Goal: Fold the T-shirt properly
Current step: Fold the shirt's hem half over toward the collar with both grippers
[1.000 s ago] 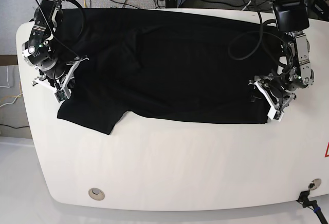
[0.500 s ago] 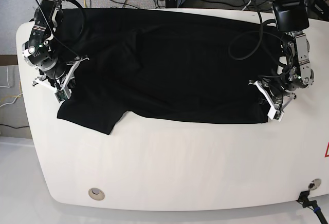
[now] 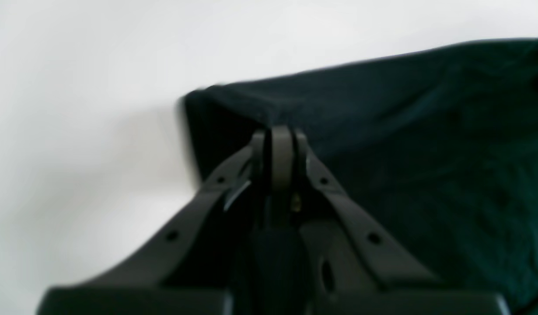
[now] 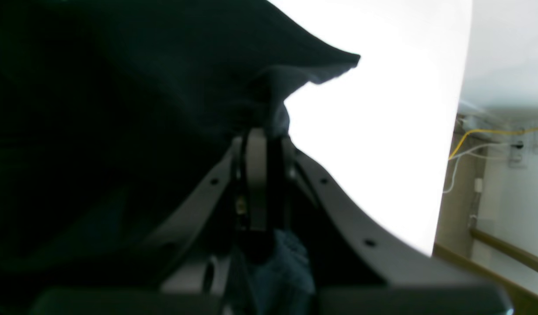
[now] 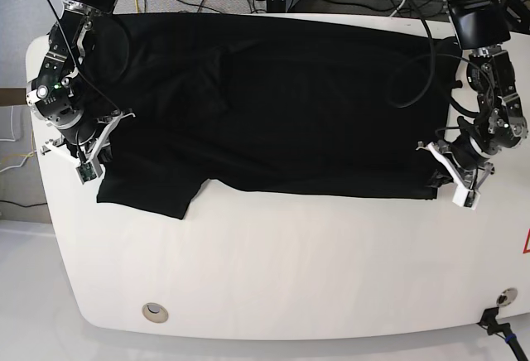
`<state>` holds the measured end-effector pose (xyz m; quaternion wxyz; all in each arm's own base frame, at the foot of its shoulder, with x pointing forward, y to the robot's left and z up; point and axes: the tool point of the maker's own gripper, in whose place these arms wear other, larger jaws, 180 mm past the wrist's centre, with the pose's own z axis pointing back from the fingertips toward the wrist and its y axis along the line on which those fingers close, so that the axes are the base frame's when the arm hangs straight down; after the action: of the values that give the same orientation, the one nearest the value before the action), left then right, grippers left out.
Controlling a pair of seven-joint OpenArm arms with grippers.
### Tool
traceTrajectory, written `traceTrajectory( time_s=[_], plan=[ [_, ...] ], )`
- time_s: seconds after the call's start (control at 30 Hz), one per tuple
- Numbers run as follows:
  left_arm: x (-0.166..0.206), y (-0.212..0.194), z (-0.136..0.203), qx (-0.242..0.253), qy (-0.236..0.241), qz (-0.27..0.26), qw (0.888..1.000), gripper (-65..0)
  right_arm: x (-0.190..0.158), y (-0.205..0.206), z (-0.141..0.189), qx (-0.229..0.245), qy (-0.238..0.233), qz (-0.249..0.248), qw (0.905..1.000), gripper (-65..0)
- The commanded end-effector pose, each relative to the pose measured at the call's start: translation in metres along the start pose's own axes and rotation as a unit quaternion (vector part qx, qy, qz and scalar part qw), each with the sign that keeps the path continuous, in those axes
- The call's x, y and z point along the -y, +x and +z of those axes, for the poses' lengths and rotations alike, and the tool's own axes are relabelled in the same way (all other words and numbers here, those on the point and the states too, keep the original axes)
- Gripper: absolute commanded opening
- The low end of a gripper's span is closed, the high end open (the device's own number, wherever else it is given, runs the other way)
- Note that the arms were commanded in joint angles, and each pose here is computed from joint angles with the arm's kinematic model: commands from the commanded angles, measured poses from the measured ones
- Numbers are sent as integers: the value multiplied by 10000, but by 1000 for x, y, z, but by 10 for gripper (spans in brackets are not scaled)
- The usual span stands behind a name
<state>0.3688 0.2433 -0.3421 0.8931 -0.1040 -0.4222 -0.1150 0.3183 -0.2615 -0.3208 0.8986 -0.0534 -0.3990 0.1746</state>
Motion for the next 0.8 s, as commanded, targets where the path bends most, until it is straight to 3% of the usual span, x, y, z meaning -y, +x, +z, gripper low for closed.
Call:
traceTrajectory(
  time_s=[0.0,0.13,0.33,0.43,0.53,0.77],
  plan=[
    [1,34,12,454,-64,-125,9989,-650,8,19,5,282,-101,72,9995,-650],
    [-2,38,33,492,37,-285,9984,-650,9,33,17,472,-222,243,9983,-650],
    [-26,38,68,415,489,-232,9977,-650,29,21,31,148,-528,214,9983,-650],
    [-28,32,82,389,555,-475,9966,-650,39,9,36,-51,-669,110,9977,-650],
    [-34,17,93,100,633,-715,9954,-650,43,-7,40,-242,-735,8,9970,-650],
    [-33,-34,112,-507,707,-726,9936,-650,28,-46,43,-717,-558,24,9959,-650]
  ],
)
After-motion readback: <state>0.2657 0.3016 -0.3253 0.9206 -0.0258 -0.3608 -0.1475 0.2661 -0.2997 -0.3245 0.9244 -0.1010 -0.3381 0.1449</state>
